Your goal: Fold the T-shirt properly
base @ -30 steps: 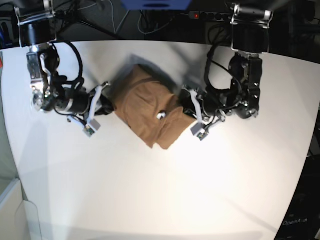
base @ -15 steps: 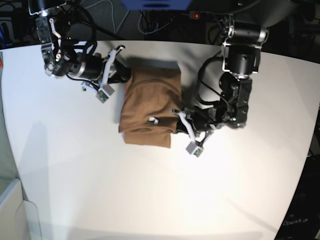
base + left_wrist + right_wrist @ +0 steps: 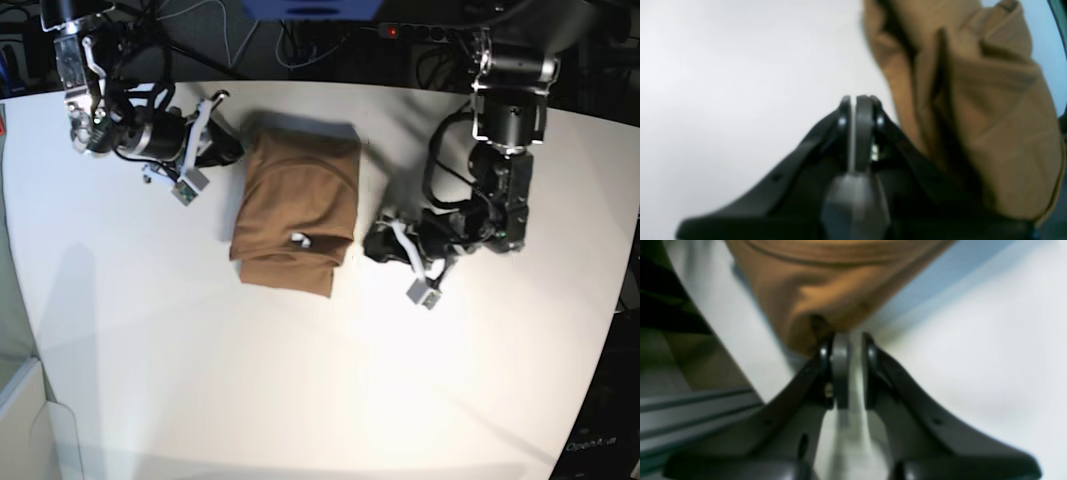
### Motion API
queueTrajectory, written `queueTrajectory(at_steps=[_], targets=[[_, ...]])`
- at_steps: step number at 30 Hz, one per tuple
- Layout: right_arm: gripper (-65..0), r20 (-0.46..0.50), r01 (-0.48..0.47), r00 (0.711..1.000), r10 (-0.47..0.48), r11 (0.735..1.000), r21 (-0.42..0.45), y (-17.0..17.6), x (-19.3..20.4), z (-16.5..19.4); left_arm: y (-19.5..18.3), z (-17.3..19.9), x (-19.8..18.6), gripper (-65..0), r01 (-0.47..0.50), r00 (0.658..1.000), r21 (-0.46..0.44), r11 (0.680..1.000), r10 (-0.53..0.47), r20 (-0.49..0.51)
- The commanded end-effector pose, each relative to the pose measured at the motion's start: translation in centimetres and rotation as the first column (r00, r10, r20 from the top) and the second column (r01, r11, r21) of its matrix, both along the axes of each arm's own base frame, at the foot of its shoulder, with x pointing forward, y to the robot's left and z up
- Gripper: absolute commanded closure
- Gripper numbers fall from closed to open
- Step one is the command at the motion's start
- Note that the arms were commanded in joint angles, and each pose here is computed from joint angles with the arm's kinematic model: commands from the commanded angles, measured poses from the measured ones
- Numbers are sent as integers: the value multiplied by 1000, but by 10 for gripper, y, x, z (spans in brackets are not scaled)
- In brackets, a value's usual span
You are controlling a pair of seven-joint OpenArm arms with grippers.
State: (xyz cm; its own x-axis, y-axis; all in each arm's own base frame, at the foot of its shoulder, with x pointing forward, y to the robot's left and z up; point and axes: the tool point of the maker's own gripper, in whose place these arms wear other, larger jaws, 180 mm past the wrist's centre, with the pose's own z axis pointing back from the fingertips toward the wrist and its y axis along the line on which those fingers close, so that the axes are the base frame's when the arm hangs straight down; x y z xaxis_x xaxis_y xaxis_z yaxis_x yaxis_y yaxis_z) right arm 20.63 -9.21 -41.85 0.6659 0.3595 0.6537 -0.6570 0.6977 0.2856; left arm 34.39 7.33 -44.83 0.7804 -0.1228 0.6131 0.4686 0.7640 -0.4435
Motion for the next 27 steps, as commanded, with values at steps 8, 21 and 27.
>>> queueTrajectory(at_steps=[8,21,27], targets=[[-57,44,125,992,-122,988,-85,-70,-9,16,106,7,-74,-32,88,995,288,953,-72,-66],[-55,-3,304,946,-325,887,-349,-136,-115,21,191,39,-190,-32,-30,994,444,895,73,-80],[-55,-89,320,916,-390,848,-422,-139,-167,-14,176,5,-259,-32,-18,964,383,924,117,-237]])
